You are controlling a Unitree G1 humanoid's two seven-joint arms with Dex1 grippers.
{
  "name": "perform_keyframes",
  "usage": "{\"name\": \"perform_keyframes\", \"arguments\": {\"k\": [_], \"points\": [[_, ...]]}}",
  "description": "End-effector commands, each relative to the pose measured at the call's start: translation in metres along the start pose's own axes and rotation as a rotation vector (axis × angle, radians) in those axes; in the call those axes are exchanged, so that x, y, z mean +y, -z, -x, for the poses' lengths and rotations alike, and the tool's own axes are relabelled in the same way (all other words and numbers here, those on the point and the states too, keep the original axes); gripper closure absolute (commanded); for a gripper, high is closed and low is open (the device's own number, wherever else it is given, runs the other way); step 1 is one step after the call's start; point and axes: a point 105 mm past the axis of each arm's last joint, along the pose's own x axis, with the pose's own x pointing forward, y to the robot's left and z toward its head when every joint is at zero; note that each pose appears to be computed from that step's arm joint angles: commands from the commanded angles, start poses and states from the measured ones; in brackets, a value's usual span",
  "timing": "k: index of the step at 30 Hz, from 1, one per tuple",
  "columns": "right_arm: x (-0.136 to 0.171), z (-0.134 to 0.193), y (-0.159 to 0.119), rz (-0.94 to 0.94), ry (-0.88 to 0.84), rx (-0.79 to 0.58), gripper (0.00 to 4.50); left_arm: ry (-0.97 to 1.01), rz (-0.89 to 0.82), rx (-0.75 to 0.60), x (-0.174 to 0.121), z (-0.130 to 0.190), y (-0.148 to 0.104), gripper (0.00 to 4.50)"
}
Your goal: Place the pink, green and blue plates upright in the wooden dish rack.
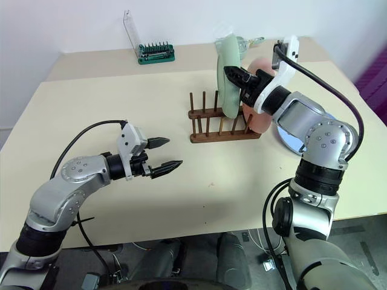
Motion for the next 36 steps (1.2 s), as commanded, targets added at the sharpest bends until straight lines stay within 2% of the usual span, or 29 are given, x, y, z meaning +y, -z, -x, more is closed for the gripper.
{"name": "perform_keyframes", "arguments": {"k": [1,4,8,11,13,16,18,20,23,26,28,32,34,36], "points": [[0.018,-0.002,-0.019,0.137,-0.047,-0.046,2.99,-0.002,-0.031,-0.034,-0.003,0.003,-0.012,0.39],[0.019,-0.002,-0.023,0.28,-0.03,-0.058,1.54,-0.001,-0.028,-0.033,-0.004,0.002,-0.012,0.39],[0.022,0.006,-0.031,0.677,0.008,-0.034,1.54,0.005,-0.025,-0.031,-0.005,0.001,-0.011,0.39],[0.035,0.025,-0.05,0.934,-0.011,-0.068,1.54,0.007,-0.029,-0.029,-0.005,0.001,-0.012,0.39],[0.036,0.048,-0.061,0.976,-0.018,-0.054,1.54,0.01,-0.041,-0.024,-0.005,0.0,-0.011,0.39],[0.014,0.092,-0.071,0.971,0.065,0.029,1.54,0.023,-0.048,-0.016,-0.006,-0.002,-0.009,0.39],[-0.006,0.118,-0.059,0.93,0.123,0.134,1.54,0.04,-0.042,-0.023,-0.007,-0.004,-0.01,0.39],[-0.03,0.139,-0.035,0.916,0.186,0.29,1.54,0.057,-0.048,-0.021,-0.009,-0.007,-0.009,0.39],[-0.072,0.158,0.003,0.949,0.314,0.507,1.54,0.072,-0.061,-0.015,-0.009,-0.011,-0.008,0.39],[-0.104,0.169,0.033,0.989,0.371,0.659,1.54,0.079,-0.07,-0.016,-0.008,-0.014,-0.008,0.39],[-0.122,0.166,0.05,0.994,0.393,0.694,1.54,0.079,-0.074,-0.019,-0.007,-0.015,-0.009,0.39],[-0.146,0.158,0.061,1.039,0.431,0.731,1.54,0.064,-0.082,-0.022,-0.005,-0.012,-0.011,0.39],[-0.155,0.157,0.068,1.016,0.434,0.741,2.06,0.052,-0.077,-0.024,-0.004,-0.01,-0.011,0.39],[-0.163,0.157,0.072,1.046,0.45,0.769,2.84,0.038,-0.075,-0.022,-0.004,-0.008,-0.011,0.39]]}}
